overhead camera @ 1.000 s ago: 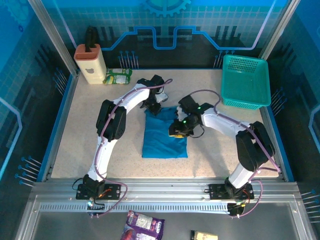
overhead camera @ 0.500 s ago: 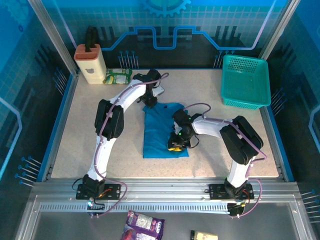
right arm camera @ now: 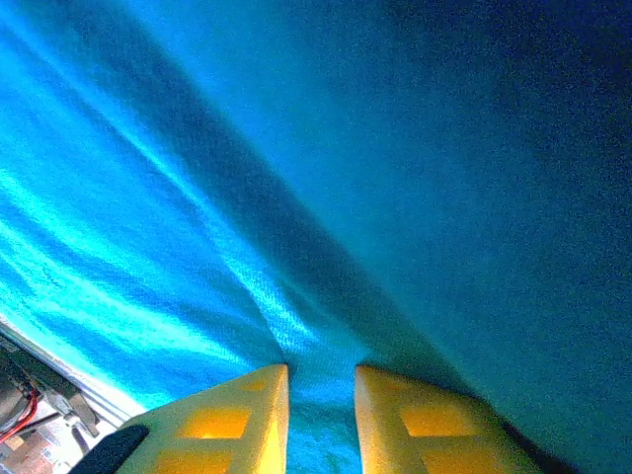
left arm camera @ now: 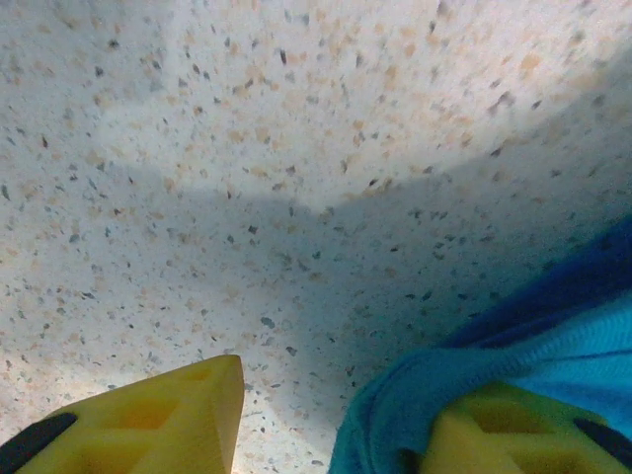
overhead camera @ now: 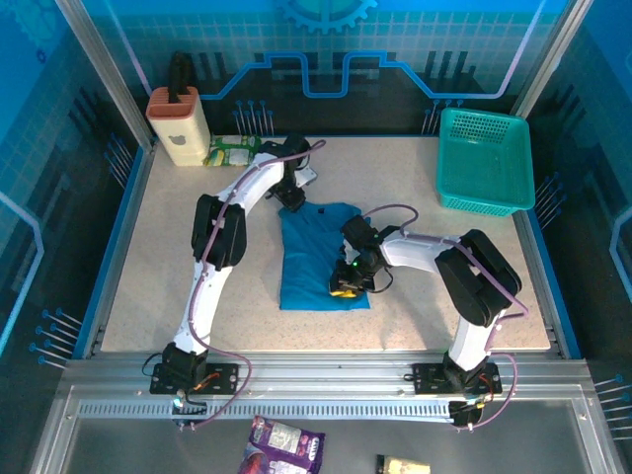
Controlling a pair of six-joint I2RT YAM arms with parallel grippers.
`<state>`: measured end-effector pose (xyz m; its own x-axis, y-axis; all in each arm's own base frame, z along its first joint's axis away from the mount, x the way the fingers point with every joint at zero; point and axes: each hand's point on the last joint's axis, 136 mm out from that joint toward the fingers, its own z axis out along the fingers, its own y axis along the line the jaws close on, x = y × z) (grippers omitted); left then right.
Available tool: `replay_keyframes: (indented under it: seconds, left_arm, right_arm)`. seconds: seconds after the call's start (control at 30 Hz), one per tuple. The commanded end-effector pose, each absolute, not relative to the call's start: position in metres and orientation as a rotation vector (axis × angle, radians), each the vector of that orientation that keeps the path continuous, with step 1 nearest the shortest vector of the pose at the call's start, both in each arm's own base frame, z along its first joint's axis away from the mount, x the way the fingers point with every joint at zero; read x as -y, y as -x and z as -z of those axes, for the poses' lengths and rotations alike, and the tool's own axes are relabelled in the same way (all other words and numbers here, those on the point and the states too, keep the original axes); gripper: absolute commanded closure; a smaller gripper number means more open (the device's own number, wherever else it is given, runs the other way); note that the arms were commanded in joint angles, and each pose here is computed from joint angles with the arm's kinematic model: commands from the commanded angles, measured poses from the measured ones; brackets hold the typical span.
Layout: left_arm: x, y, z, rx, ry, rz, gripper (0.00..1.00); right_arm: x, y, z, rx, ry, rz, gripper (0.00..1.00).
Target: Fold the inside-out t-shirt
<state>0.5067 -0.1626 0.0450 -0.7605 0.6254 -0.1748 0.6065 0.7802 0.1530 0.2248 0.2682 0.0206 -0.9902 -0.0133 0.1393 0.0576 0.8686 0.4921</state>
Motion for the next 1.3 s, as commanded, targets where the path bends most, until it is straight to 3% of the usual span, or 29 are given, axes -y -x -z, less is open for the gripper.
replay_keyframes:
  seconds: [0.0, 0.27, 0.6, 0.73, 0.87, 1.0, 1.27]
  left_arm:
    - [0.178, -0.510, -0.095, -2.692, -0.862, 0.058, 0.51]
    - [0.188, -0.490, -0.144, -2.662, -0.705, 0.220, 0.46]
    - [0.185, -0.461, -0.144, -2.747, -0.482, 0.351, 0.42]
    - [0.201, -0.439, -0.143, -2.768, -0.377, 0.550, 0.48]
    - [0.204, -0.413, -0.136, -2.785, -0.246, 0.677, 0.53]
    - [0.213, -0.382, -0.130, -2.796, -0.184, 0.793, 0.63]
    - [0.276, -0.313, -0.127, -2.870, -0.305, 0.881, 0.82]
  right_arm:
    - [-0.265, -0.234, -0.040, 2.946, 0.045, 0.771, 0.72]
    - [-0.243, -0.308, -0.105, 3.130, 0.068, 0.905, 0.66]
    - [-0.219, -0.389, -0.097, 3.148, 0.099, 0.957, 0.66]
    - [-0.225, -0.406, -0.086, 3.103, 0.089, 1.009, 0.67]
    - [-0.205, -0.408, -0.077, 3.166, 0.149, 0.863, 0.66]
    - [-0.198, -0.410, -0.081, 3.145, 0.210, 1.042, 0.66]
    - [-0.175, -0.419, -0.072, 3.179, 0.208, 1.012, 0.64]
